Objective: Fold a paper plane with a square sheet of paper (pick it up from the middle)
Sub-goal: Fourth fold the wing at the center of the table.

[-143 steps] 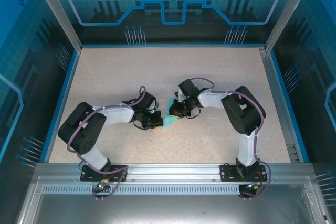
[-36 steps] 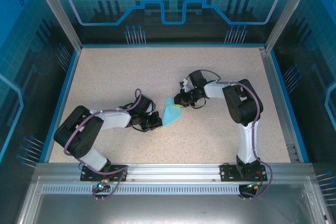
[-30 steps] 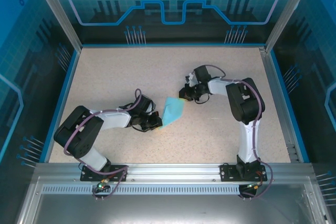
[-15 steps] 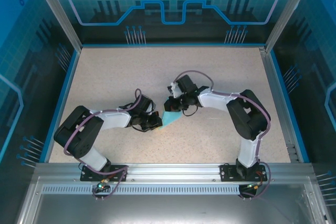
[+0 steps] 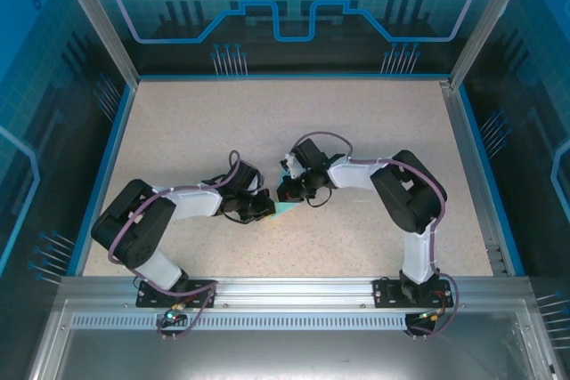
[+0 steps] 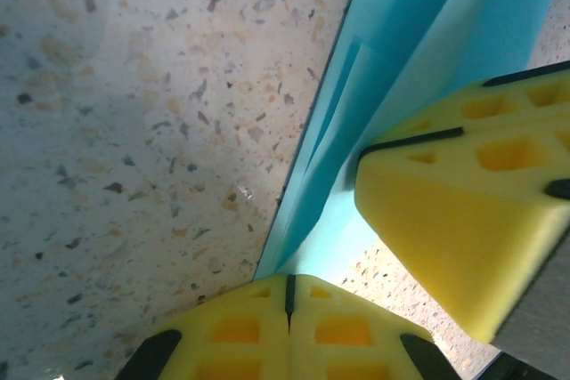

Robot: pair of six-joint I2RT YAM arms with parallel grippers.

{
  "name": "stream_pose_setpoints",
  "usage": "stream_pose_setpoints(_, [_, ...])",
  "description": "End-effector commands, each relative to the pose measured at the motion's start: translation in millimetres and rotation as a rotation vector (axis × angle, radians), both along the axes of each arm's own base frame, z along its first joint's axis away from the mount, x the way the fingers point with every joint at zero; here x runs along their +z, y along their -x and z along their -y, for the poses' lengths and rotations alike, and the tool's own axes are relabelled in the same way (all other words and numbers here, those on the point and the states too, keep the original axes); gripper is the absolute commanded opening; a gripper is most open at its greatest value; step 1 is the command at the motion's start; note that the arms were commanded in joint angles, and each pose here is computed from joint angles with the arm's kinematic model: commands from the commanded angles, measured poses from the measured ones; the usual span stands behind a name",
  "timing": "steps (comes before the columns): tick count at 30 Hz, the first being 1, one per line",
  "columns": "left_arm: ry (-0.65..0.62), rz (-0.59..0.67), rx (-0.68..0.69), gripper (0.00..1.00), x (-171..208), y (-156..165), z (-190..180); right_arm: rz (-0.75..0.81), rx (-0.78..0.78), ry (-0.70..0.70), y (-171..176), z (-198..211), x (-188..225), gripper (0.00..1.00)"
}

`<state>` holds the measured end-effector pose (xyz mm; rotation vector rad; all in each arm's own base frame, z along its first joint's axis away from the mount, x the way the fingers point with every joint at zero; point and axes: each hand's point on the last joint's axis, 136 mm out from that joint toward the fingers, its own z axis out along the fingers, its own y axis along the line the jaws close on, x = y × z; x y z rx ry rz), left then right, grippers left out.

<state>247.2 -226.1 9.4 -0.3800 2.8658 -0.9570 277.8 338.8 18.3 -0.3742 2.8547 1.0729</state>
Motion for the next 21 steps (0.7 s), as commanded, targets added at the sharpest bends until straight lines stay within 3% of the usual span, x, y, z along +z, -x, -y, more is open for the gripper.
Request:
stream_pose_setpoints(1, [-0.251, -0.237, 0.044, 0.0, -51, 54, -54, -0.024, 0.039, 0.001, 13, -2, -13, 0.02])
stream_pose_setpoints(10, [-0.26, -0.247, 0.046, 0.0, -53, 57, -56, -0.034, 0.015, 0.053, 3, 8, -30, 0.02])
stream_pose_setpoints(21, [-0.286, -0.277, 0.047, 0.0, -58, 65, -63, 0.0, -0.128, 0.091, -67, 63, -39, 0.02])
